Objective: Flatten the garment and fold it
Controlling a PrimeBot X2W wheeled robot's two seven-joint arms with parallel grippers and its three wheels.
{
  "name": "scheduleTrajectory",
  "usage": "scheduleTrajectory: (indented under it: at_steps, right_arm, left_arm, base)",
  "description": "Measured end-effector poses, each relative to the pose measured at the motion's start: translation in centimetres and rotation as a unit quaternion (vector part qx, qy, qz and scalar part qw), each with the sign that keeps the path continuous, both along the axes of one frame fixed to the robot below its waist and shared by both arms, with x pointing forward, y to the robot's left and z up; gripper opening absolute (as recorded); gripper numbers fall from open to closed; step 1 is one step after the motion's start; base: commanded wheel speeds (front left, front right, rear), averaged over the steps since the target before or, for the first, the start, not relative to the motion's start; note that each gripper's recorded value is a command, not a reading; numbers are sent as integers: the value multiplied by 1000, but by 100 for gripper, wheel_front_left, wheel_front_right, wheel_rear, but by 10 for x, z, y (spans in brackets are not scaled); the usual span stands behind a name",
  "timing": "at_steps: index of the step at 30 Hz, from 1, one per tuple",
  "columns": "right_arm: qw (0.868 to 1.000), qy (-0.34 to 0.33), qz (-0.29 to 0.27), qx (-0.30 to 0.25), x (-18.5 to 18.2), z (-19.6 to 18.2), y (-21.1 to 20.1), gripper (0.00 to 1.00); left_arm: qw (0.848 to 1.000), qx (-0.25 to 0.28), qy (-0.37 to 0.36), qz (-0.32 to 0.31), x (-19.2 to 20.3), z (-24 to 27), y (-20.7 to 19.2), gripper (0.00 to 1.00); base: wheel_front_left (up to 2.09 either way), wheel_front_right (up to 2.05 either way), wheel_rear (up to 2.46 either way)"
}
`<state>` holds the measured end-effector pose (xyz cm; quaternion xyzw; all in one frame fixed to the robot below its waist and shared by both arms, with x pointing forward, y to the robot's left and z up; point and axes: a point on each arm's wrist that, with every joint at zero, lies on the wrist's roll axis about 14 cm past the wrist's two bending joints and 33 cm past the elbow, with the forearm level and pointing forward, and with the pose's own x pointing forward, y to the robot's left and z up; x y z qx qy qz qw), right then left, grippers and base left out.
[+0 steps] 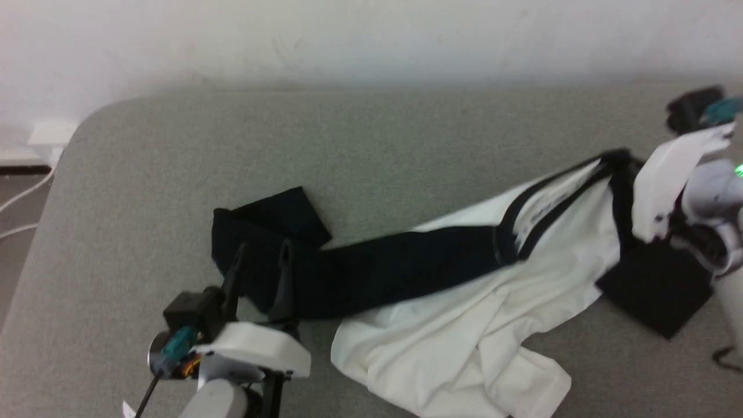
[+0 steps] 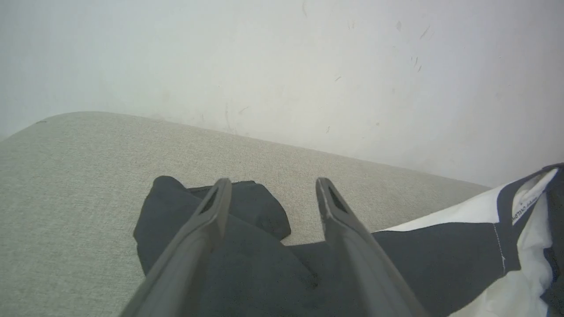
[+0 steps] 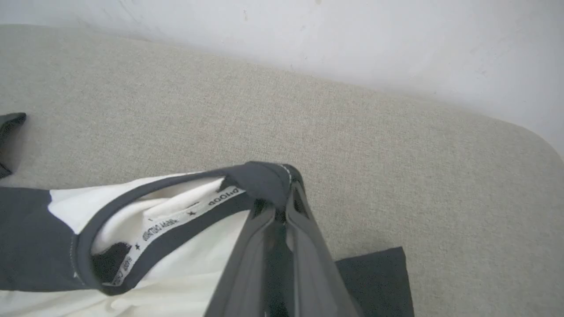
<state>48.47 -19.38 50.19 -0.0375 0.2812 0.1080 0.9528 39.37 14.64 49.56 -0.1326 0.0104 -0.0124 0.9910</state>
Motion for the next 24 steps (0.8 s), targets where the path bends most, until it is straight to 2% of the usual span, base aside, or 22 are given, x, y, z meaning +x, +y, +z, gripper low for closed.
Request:
scheduleTrajectory:
  at_steps: [4,8,9,10,12,13,16,20,24]
  right_arm:
    - [999,-17,-20,25,39,1,-5,0]
    - [999,-24,-29,37,62,-24,-2,0]
    - [999,-21,-31,38,65,-34,-2,13]
    - [998,-19,-34,40,66,-44,0,35]
    - [999,-9,-33,42,66,-64,5,90]
    - [999,-4,-28,42,65,-74,11,100]
    - [998,-27,-18,48,64,-80,23,100]
    - [994,-93,-11,55,62,-65,27,100]
    - [987,-149,-1,61,43,-53,30,100]
  left_arm:
    - [1000,-1,7,-3,13,-7,-4,100]
    - [1000,-3,25,0,21,-22,-3,100]
    - [1000,-1,29,3,22,-26,-1,100]
    - [999,0,34,6,22,-30,1,100]
    - [999,1,43,12,22,-36,6,100]
    - [999,2,47,16,21,-39,8,100]
    - [998,9,53,22,19,-43,14,100]
    - [999,13,45,24,17,-37,17,100]
    - [999,19,44,25,8,-35,20,100]
  base:
    - [0,0,0]
    - [0,0,0]
    - [0,0,0]
    - [0,0,0]
    - [0,0,0]
    - [0,0,0]
    - [0,0,0]
    - [0,0,0]
    - [0,0,0]
